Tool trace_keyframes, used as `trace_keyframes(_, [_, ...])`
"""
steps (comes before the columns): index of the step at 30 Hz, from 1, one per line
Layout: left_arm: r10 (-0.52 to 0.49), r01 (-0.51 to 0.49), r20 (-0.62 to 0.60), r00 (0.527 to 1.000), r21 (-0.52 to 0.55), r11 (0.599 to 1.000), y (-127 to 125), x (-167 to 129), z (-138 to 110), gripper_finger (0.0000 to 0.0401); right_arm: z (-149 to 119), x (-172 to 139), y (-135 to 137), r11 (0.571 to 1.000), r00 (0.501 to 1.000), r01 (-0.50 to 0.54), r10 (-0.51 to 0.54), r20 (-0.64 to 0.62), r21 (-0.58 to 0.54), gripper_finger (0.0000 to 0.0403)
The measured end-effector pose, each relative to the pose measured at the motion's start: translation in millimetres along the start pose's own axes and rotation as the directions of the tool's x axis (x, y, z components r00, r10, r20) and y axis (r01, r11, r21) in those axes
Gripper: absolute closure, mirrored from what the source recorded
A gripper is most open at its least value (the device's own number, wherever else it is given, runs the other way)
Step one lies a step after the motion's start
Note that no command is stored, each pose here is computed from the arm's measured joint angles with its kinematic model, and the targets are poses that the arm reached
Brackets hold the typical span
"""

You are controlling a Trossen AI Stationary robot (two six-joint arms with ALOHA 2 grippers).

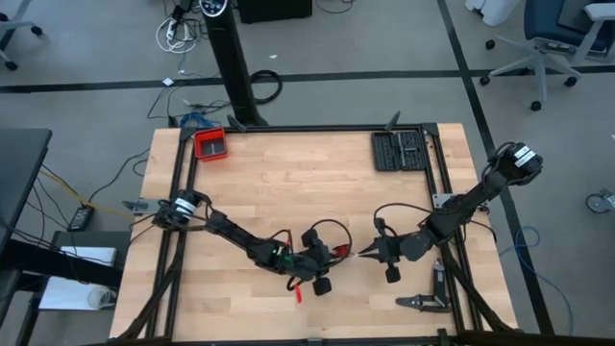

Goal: Coil cords
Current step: Coil the red wire onto the spool

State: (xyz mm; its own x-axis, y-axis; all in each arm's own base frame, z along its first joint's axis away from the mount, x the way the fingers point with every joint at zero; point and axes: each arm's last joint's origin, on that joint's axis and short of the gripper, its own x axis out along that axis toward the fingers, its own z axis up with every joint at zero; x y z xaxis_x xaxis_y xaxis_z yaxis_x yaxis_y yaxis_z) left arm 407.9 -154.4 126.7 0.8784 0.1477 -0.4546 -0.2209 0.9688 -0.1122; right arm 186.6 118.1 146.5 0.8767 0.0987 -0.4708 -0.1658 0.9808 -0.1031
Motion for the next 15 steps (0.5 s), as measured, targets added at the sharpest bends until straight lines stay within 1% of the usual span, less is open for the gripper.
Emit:
trace_keyframes(9, [-0.011,0.011,0.009,1.000,-0.005,1.000,-1.5,-0.5,0.7,0.0329,1.2,-0.5,1.3,1.000,1.000,-0.007,0.007,0.013,0.002,0.0382])
trace_keyframes(13, [-0.052,0.052,-0.011,0.999,0.002,0.999,-3.4,-1.0,-0.4,0.0329,1.2,-0.5,1.3,1.000,1.000,-0.007,0.007,0.013,0.002,0.0382])
trace_keyframes(15, [-0.064,0.065,-0.039,0.997,0.014,0.998,-3.5,-1.9,-2.0,0.0329,1.1,-0.5,1.3,1.000,1.000,-0.007,0.007,0.013,0.001,0.0382])
